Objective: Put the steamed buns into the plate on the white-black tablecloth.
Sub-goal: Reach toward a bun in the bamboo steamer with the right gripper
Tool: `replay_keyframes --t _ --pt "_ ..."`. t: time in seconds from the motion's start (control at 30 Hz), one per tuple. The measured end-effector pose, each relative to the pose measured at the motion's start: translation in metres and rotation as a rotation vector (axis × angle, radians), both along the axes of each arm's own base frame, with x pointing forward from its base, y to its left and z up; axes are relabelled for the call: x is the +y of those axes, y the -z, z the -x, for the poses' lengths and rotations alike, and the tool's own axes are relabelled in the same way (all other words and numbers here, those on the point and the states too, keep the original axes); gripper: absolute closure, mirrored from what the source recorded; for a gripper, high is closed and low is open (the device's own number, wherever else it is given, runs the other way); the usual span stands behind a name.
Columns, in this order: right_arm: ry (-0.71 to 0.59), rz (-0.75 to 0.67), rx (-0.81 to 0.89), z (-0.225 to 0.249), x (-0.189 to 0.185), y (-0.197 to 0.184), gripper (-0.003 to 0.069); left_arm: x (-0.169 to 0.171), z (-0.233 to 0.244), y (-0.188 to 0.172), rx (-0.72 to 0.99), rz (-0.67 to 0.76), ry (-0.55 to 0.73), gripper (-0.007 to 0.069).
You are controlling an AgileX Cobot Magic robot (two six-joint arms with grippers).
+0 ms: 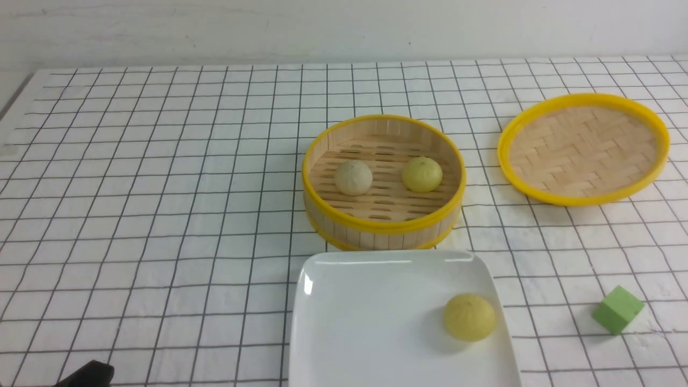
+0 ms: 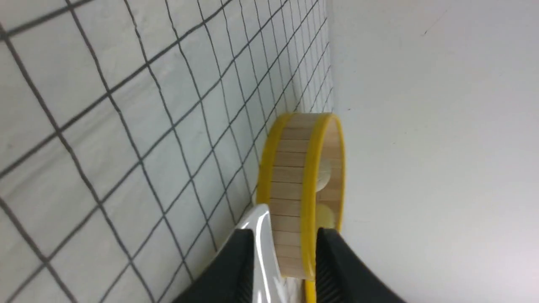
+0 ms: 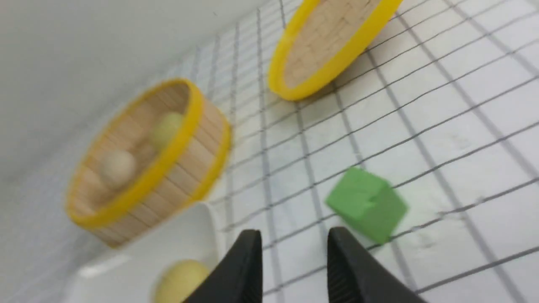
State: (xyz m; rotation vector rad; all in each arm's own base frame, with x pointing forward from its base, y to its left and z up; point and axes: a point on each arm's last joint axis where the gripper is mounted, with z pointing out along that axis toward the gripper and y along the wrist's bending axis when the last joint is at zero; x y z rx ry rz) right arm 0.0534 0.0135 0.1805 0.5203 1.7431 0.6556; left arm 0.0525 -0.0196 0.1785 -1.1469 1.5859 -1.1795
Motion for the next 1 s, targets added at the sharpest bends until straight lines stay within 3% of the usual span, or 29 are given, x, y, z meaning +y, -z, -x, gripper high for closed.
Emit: replay_keyframes --t 0.13,0.33,0.4,0.47,0.5,0.53,0.6,0.67,0.7,0.73,0.8,0.87,1.0 --pt "0.002 -0.216 0.007 0.000 0.003 -0.003 0.0419 0.001 0.000 -0.001 -0.011 -0.006 -0.009 0.0384" --pt "0.000 -0.271 0.000 0.000 0.004 -0.006 0.0430 0.004 -0.001 -0.007 -0.061 -0.085 -0.025 0.0411" --pt "-0.027 -0.203 -0.060 0.004 0.005 -0.031 0.0489 0.001 0.004 -0.036 -0.149 -0.266 0.032 0.0489" --pt "-0.041 -0.138 -0.082 0.006 0.005 -0.044 0.0533 0.000 0.008 -0.053 -0.198 -0.340 0.051 0.0540" --pt "-0.060 -0.006 -0.093 0.008 0.005 -0.070 0.0611 -0.002 0.014 -0.085 -0.245 -0.466 0.096 0.0598" --pt "-0.062 0.010 -0.088 0.008 0.005 -0.072 0.0620 -0.003 0.014 -0.088 -0.245 -0.490 0.105 0.0602" --pt "-0.110 0.193 0.129 0.000 0.005 -0.091 0.0670 -0.009 0.005 -0.105 -0.121 -0.619 0.261 0.0623" --pt "-0.139 0.273 0.348 -0.010 0.003 -0.094 0.0671 -0.013 -0.007 -0.107 0.047 -0.677 0.415 0.0623" --pt "-0.143 0.279 0.380 -0.012 0.002 -0.092 0.0671 -0.014 -0.011 -0.106 0.085 -0.687 0.451 0.0623" --pt "-0.194 0.316 0.628 -0.028 0.002 -0.085 0.0671 -0.017 -0.026 -0.099 0.252 -0.720 0.617 0.0623" --pt "-0.232 0.317 0.711 -0.036 0.004 -0.080 0.0670 -0.017 -0.035 -0.096 0.312 -0.734 0.683 0.0623" --pt "-0.359 0.302 0.796 -0.053 0.013 -0.071 0.0666 -0.017 -0.055 -0.092 0.384 -0.762 0.783 0.0623" --pt "-0.580 0.262 0.733 -0.083 0.030 -0.070 0.0637 -0.018 -0.089 -0.088 0.407 -0.780 0.853 0.0623"
